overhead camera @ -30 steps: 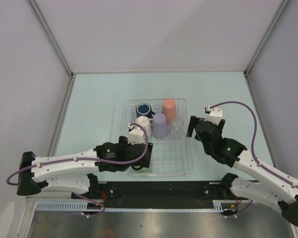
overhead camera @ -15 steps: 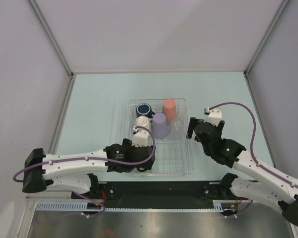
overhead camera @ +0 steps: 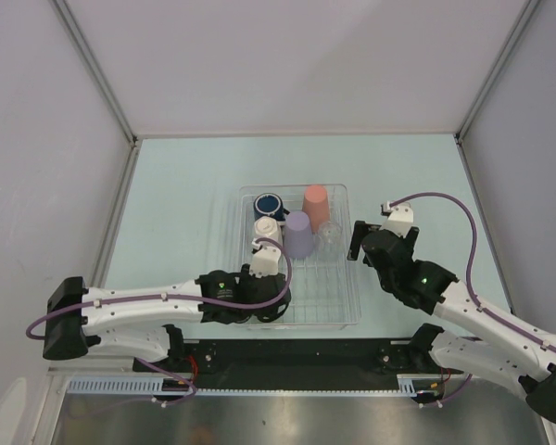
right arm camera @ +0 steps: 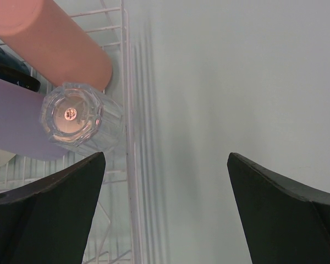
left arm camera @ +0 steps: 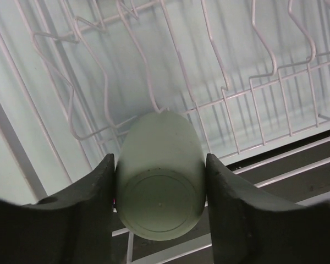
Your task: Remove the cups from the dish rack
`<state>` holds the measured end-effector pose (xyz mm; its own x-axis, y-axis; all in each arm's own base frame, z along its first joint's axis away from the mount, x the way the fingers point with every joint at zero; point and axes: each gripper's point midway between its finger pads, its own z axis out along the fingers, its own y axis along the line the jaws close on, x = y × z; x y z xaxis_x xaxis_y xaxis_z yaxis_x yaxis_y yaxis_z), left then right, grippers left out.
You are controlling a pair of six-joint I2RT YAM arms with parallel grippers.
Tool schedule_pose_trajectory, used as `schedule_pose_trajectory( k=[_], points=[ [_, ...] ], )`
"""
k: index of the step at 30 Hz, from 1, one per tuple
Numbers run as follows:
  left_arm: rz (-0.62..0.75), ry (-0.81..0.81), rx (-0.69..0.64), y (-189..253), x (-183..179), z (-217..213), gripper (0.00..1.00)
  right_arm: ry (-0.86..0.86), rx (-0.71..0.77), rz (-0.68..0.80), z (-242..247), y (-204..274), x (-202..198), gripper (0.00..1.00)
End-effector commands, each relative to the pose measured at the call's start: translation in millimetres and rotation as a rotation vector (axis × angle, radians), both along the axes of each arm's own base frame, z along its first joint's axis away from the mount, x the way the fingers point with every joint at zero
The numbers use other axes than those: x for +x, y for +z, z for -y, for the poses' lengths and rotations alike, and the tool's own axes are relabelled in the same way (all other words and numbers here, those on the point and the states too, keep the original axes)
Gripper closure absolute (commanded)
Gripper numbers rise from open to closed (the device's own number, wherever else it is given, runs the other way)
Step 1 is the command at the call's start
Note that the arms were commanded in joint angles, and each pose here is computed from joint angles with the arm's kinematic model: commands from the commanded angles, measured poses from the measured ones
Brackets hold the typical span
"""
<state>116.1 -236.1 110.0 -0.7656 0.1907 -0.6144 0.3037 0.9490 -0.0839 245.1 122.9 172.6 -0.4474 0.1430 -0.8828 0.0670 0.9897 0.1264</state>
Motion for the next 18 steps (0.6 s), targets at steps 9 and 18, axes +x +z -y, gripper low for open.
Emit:
schedule_pose_trajectory(
  k=[9,18],
  points=[
    [0.006,0.0,0.003,1.2,-2.3,-2.1,1.0,-0.02,0.022,0.017,1.8,2.3,-1.1,0.0],
    [0.129,0.017,0.059,35.6,17.7,-8.3,1.0,-0.02,0.016,0.036,3.8,9.9,-0.4,0.0]
  ],
)
